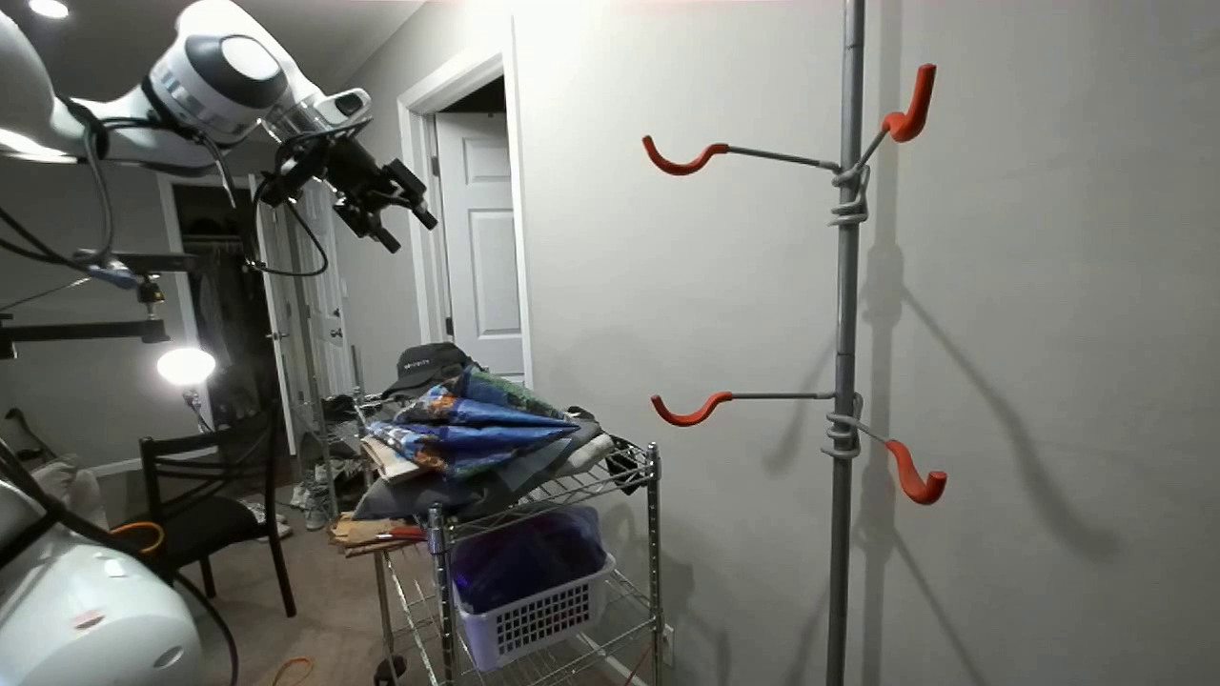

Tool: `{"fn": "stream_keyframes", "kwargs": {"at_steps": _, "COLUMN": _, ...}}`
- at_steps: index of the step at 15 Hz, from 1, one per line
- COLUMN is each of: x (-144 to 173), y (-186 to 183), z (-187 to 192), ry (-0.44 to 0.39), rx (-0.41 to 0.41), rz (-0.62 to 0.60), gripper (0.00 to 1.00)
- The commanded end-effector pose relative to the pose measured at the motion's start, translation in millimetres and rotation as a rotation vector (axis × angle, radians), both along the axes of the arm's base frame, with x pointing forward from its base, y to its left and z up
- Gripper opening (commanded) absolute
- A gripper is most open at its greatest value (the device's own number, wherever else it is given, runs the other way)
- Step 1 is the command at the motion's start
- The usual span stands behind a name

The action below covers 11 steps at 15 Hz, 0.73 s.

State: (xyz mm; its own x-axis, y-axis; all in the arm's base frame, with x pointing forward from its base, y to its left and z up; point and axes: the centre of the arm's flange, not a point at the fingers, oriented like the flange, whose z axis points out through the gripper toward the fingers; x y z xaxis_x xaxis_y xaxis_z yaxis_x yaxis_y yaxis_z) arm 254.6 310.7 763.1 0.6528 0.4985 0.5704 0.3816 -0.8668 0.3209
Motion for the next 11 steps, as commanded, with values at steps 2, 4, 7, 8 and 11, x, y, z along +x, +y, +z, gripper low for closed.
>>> {"fn": "stream_keyframes", "kwargs": {"at_steps": 2, "x": -1.0, "y": -2.6, "z": -4.7, "ry": 0.011, "rx": 0.002, "rz": -0.004, "gripper": 1.0}}
{"fn": "stream_keyframes", "kwargs": {"at_steps": 4, "x": -2.1, "y": -3.7, "z": -5.5, "ry": 0.013, "rx": 0.004, "rz": -0.005, "gripper": 1.0}}
{"fn": "stream_keyframes", "kwargs": {"at_steps": 7, "x": -2.4, "y": -4.0, "z": -5.1, "ry": 0.013, "rx": 0.006, "rz": -0.005, "gripper": 1.0}}
{"fn": "stream_keyframes", "kwargs": {"at_steps": 8, "x": -2.4, "y": -4.1, "z": -5.1, "ry": 0.013, "rx": 0.006, "rz": -0.005, "gripper": 1.0}}
{"fn": "stream_keyframes", "kwargs": {"at_steps": 11, "x": -2.3, "y": -4.1, "z": -5.0, "ry": 0.013, "rx": 0.006, "rz": -0.005, "gripper": 1.0}}
